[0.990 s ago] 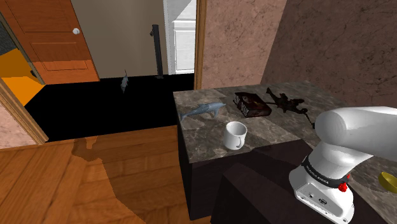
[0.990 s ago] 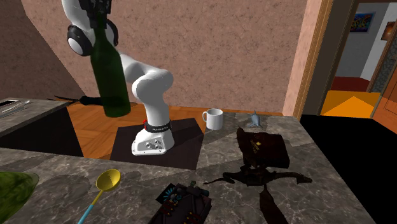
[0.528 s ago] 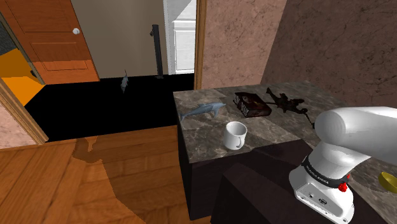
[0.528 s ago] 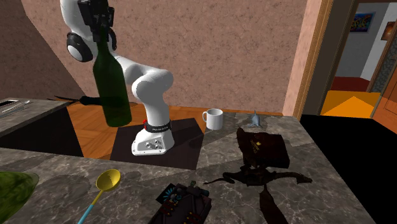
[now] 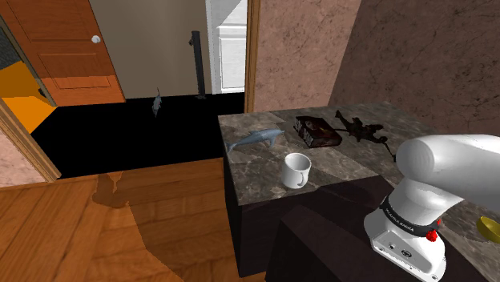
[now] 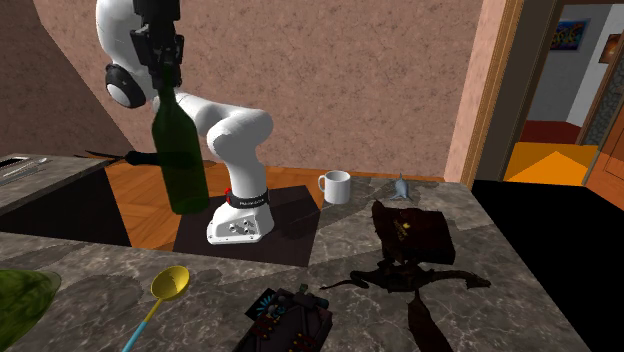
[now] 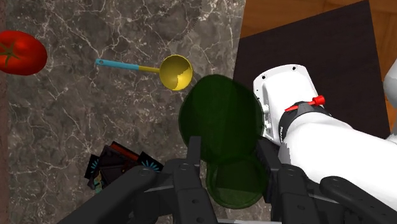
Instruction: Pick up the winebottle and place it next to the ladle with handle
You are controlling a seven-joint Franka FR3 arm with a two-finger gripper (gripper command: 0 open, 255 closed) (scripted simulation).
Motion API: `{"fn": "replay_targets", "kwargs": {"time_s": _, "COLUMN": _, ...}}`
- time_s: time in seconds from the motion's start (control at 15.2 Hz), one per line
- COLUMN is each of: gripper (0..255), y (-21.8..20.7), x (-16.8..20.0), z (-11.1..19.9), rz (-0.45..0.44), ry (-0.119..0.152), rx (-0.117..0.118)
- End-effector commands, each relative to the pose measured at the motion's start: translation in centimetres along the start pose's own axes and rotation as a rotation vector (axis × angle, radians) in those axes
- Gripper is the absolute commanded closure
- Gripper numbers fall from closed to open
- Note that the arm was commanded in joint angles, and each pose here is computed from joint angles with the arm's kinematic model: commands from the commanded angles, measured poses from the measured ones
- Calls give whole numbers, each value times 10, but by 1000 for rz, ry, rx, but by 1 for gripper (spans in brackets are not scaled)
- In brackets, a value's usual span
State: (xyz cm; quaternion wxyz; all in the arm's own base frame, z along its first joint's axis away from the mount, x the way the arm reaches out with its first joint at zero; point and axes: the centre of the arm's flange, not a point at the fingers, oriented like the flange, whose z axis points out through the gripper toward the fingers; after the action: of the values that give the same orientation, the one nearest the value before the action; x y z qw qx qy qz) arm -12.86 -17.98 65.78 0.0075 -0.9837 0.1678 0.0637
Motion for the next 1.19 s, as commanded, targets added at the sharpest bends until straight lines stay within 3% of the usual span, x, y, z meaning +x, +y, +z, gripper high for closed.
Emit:
{"fn": "replay_targets", "kwargs": {"time_s": 0.0, "gripper": 255, "y": 1, "x": 2, "z": 11, "rz": 0, "ry": 0, "rx": 0}}
{"fn": "replay_targets", "kwargs": {"time_s": 1.12, "gripper": 255, "y": 0, "x": 13, "z": 100, "rz": 0, "ry": 0, "rx": 0}}
